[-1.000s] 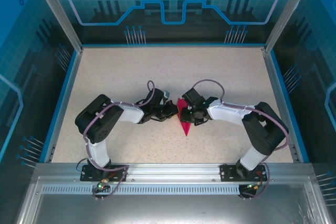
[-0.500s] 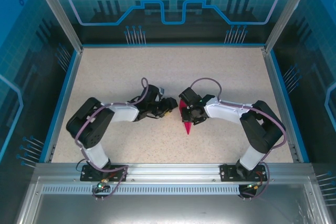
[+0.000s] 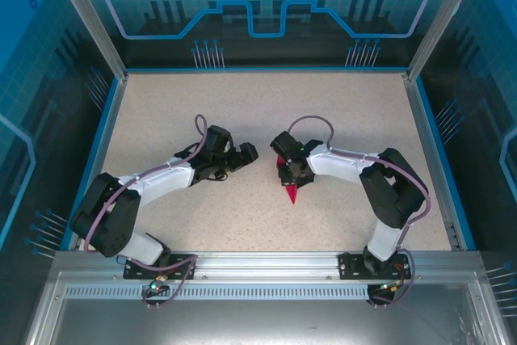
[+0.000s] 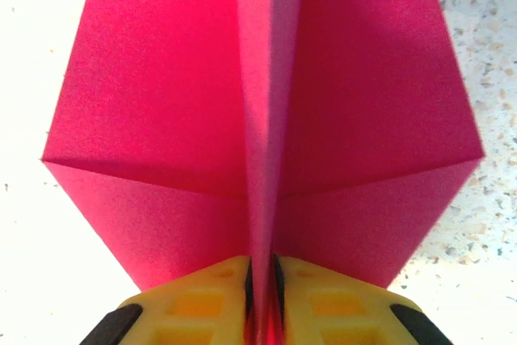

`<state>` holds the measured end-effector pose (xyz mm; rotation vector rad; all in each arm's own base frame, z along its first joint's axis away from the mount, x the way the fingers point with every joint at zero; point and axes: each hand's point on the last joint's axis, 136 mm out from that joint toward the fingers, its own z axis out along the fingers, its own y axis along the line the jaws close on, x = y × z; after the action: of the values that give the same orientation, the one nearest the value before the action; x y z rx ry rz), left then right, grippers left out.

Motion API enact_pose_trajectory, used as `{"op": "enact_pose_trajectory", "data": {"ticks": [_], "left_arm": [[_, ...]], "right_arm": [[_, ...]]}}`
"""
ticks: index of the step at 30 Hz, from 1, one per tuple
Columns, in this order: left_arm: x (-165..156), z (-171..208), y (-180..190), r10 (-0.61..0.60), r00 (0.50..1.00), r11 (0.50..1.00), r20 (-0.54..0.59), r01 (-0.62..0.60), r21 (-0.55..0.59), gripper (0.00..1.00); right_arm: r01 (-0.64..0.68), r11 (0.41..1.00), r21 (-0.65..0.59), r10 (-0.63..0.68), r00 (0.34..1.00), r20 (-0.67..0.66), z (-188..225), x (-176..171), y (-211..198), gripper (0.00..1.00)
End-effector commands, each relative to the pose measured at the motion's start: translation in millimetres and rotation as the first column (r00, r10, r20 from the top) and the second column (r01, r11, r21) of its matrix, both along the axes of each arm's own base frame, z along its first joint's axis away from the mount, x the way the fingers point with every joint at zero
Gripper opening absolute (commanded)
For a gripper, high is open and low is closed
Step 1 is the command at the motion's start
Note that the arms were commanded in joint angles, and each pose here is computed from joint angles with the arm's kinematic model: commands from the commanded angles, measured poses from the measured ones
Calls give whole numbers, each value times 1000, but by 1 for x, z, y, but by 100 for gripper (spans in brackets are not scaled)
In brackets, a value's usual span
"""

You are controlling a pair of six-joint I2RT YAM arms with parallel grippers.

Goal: Fold a paper plane with a square sheet of paper (pick it up from the middle)
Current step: Move the paper plane to the center of the table.

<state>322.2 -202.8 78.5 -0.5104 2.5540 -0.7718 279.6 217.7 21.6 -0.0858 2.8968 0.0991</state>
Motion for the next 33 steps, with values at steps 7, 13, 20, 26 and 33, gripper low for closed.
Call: {"op": "enact_pose_trajectory", "data": {"ticks": [7,13,20,26,33], "left_arm": [[1,6,22,34,999,992,4,-34,121,99],[0,4,29,51,999,988,-8,-49,144,99],[-3,8,53,105,994,979,-13,-101,179,99],[-9,12,70,133,991,973,-10,-129,193,99],[-13,9,78,147,989,970,-19,-140,198,99]], "right_arm": [[15,999,-49,-17,999,-45,-15,-6,-3,17],[25,997,-71,-30,997,-66,-24,-8,-4,13],[-2,1000,-14,2,998,58,23,36,14,13],[-47,998,33,45,998,52,20,80,37,13],[-46,998,32,44,997,60,16,116,47,14]]}}
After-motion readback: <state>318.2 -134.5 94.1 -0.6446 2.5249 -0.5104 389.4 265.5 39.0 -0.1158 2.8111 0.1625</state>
